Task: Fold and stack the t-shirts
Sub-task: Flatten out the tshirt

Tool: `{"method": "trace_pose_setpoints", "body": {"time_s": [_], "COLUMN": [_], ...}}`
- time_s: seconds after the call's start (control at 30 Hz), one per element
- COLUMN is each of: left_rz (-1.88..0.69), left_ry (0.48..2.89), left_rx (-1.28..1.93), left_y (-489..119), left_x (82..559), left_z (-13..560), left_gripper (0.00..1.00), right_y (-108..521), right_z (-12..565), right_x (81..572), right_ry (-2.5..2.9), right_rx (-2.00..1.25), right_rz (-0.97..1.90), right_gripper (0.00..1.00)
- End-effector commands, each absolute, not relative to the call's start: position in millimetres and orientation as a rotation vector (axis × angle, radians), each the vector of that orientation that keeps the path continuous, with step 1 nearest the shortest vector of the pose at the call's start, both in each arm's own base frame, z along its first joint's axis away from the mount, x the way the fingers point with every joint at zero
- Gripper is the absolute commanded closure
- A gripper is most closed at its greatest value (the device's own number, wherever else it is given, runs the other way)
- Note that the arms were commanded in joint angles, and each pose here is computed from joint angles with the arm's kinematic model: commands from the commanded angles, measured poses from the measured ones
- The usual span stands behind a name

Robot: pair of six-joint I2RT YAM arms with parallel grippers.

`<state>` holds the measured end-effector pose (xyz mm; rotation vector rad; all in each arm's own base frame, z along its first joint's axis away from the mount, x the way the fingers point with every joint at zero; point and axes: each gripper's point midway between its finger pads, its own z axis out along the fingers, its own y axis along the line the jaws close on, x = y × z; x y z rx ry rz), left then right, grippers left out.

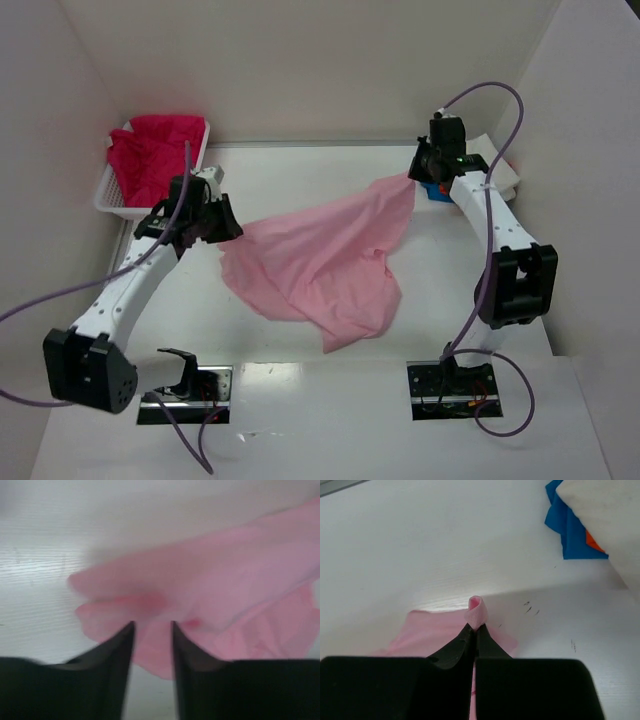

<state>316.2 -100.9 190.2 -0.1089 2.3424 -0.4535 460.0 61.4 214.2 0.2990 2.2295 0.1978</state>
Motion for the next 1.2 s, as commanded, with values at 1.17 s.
{"method": "trace_pose_setpoints", "body": {"time_s": [1.17], "left_rz": [-0.329], "left_ry": [2.493], "left_rx": [-0.158], "left_y": [-114], "left_x": [485], "left_z": [44], "left_gripper": [0.26], "right_y": [32], "right_z": [168], "right_x": [472], "right_ry": [2.231], "right_rx": [0.33], "right_rz": [0.101], "right_gripper": [0.99]}}
